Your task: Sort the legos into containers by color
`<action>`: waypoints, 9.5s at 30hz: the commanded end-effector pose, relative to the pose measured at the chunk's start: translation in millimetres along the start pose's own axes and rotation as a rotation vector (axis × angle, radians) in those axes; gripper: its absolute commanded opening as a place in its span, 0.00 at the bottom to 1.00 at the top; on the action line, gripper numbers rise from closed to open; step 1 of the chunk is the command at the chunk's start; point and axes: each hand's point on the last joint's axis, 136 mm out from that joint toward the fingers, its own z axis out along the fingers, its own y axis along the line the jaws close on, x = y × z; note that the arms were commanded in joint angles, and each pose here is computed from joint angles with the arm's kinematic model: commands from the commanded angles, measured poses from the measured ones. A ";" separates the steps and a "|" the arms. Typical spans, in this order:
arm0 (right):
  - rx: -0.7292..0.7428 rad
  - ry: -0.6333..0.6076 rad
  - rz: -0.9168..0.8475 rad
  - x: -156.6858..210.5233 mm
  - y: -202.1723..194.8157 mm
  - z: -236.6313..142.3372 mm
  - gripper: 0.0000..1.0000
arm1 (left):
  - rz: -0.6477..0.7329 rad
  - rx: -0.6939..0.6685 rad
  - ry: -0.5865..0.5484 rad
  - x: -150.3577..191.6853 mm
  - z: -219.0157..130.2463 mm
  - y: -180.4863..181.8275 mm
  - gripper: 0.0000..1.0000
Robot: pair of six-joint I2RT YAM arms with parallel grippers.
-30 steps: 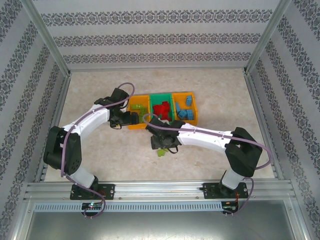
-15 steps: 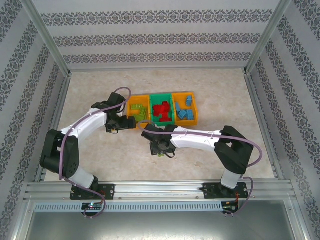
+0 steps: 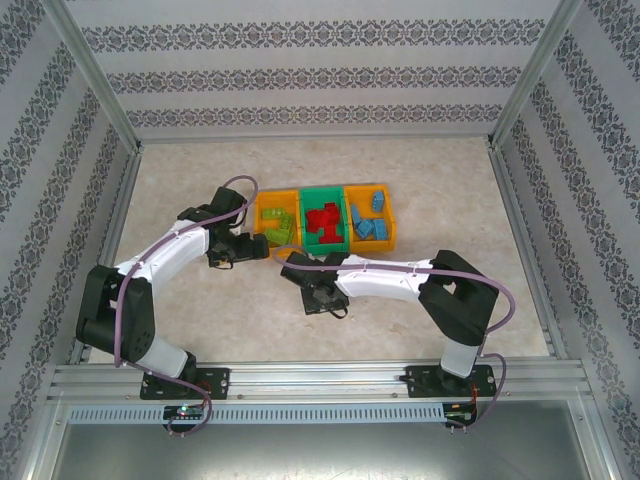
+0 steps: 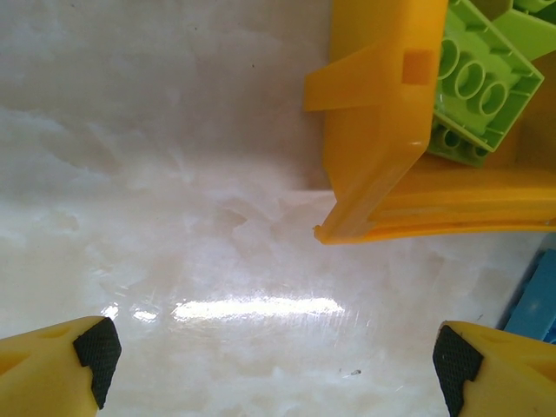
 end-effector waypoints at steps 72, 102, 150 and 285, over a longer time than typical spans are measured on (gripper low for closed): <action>-0.064 -0.027 -0.381 -25.5 -28.4 -12.3 0.83 | -0.079 0.025 -0.006 4.7 -3.3 20.1 0.96; -0.115 0.010 -0.480 -11.7 5.6 -18.9 0.31 | -0.082 0.019 0.003 6.6 1.9 21.9 0.96; -0.273 -0.347 0.083 -181.3 27.3 -84.2 0.76 | -0.072 0.049 -0.023 4.2 -6.8 16.5 0.97; -0.070 -0.407 0.596 -112.5 -222.0 -100.6 0.71 | 0.732 -0.005 0.239 62.6 73.0 -136.9 0.76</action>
